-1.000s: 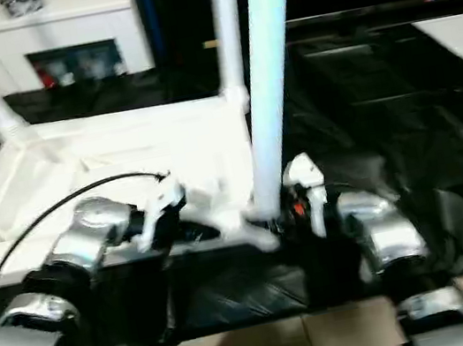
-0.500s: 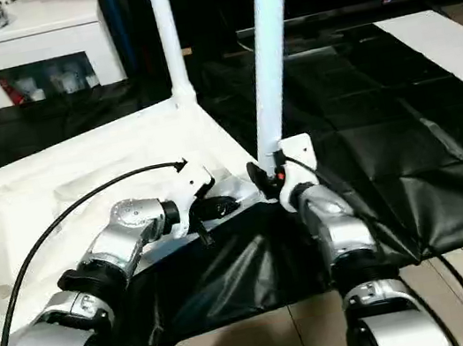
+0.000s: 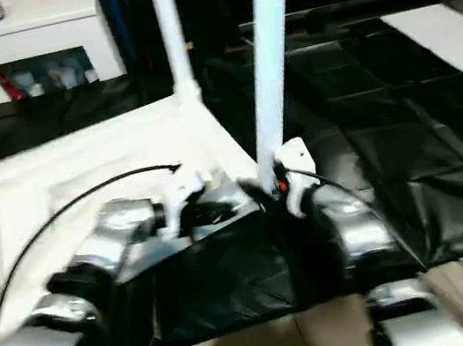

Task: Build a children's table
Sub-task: Rotate leg to tighten

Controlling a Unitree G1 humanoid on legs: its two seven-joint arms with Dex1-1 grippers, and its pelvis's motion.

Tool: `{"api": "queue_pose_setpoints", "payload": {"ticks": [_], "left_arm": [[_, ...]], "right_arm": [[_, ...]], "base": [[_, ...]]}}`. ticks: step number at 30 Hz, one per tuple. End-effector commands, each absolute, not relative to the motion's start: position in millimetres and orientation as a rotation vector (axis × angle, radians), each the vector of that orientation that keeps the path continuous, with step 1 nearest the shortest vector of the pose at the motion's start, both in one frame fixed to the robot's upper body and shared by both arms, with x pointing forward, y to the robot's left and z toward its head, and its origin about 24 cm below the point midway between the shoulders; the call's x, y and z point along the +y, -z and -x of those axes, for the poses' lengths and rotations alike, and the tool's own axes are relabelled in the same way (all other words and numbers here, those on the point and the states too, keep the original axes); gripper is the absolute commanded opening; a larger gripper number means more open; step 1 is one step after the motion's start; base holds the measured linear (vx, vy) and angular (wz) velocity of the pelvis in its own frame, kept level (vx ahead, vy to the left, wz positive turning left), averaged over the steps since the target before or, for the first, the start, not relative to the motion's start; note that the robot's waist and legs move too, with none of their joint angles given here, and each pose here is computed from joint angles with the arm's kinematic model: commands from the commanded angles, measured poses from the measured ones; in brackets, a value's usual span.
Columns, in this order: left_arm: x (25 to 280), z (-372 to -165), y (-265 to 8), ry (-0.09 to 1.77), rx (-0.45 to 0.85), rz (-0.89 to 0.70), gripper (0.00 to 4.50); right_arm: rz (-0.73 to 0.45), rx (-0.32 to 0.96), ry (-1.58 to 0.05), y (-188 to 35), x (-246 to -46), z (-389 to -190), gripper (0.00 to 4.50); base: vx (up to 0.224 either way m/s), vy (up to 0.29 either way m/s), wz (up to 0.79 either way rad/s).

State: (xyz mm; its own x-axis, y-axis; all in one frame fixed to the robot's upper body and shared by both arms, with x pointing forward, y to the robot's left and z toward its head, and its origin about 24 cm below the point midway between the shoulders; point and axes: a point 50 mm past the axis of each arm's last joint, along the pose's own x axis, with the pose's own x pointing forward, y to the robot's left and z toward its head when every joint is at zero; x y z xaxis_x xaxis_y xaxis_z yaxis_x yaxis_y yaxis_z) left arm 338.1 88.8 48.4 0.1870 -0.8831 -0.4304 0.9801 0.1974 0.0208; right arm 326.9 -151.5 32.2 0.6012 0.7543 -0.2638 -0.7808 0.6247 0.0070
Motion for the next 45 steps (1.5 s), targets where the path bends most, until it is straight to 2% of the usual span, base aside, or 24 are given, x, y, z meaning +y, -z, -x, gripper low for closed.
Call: {"api": "queue_pose_setpoints", "payload": {"ticks": [1,4,8,12,17,21,28,34,37,39,40,41,42,45], "left_arm": [[76,-330,-53,1.506,0.339,-0.344,0.00],[81,-329,-53,1.541,0.350,-0.355,0.00],[91,-327,-56,1.600,0.372,-0.362,0.00],[94,-326,-59,1.634,0.374,-0.359,0.00],[98,-325,-59,1.674,0.394,-0.364,0.00],[100,-325,-59,1.683,0.401,-0.368,0.00],[100,-325,-60,1.681,0.402,-0.354,0.00],[100,-325,-59,1.674,0.404,-0.348,0.00],[101,-326,-57,1.639,0.405,-0.339,0.00],[96,-330,-55,1.551,0.404,-0.316,0.00],[96,-330,-55,1.551,0.404,-0.316,0.00],[91,-331,-54,1.521,0.399,-0.302,0.00],[90,-331,-53,1.516,0.398,-0.298,0.00],[62,-332,-50,1.439,0.378,-0.249,0.00]], "right_arm": [[0.120,0.362,-1.082,-18,-142.5,-311.8,4.16],[0.111,0.382,-1.155,-20,-144.6,-308.3,4.16],[0.096,0.430,-1.329,-22,-145.9,-299.2,4.16],[0.081,0.461,-1.393,-23,-145.4,-296.5,4.16],[0.062,0.494,-1.453,-24,-145.1,-294.4,3.57],[0.060,0.507,-1.481,-25,-145.2,-293.0,3.39],[0.049,0.507,-1.491,-26,-144.5,-293.2,2.71],[0.034,0.498,-1.483,-27,-143.5,-293.4,2.58],[0.014,0.461,-1.431,-27,-142.3,-295.0,2.57],[0.008,0.402,-1.242,-23,-140.4,-303.8,2.57],[0.008,0.402,-1.242,-23,-140.4,-303.8,2.54],[-0.005,0.389,-1.147,-21,-139.6,-308.2,2.52],[-0.005,0.386,-1.128,-20,-139.3,-309.1,2.50],[-0.059,0.373,-0.836,-10,-130.8,-321.0,2.49]], "base": [[0.000,0.000,0.00],[0.000,0.000,0.00],[0.000,0.000,0.00],[0.000,0.000,0.00],[0.000,0.000,0.00],[0.000,0.000,0.00],[0.000,0.000,0.00],[0.000,0.000,0.00],[0.000,0.000,0.00],[0.000,0.000,0.00],[0.000,0.000,0.00],[0.000,0.000,0.00],[0.000,0.000,0.00],[0.000,0.000,0.00]]}}
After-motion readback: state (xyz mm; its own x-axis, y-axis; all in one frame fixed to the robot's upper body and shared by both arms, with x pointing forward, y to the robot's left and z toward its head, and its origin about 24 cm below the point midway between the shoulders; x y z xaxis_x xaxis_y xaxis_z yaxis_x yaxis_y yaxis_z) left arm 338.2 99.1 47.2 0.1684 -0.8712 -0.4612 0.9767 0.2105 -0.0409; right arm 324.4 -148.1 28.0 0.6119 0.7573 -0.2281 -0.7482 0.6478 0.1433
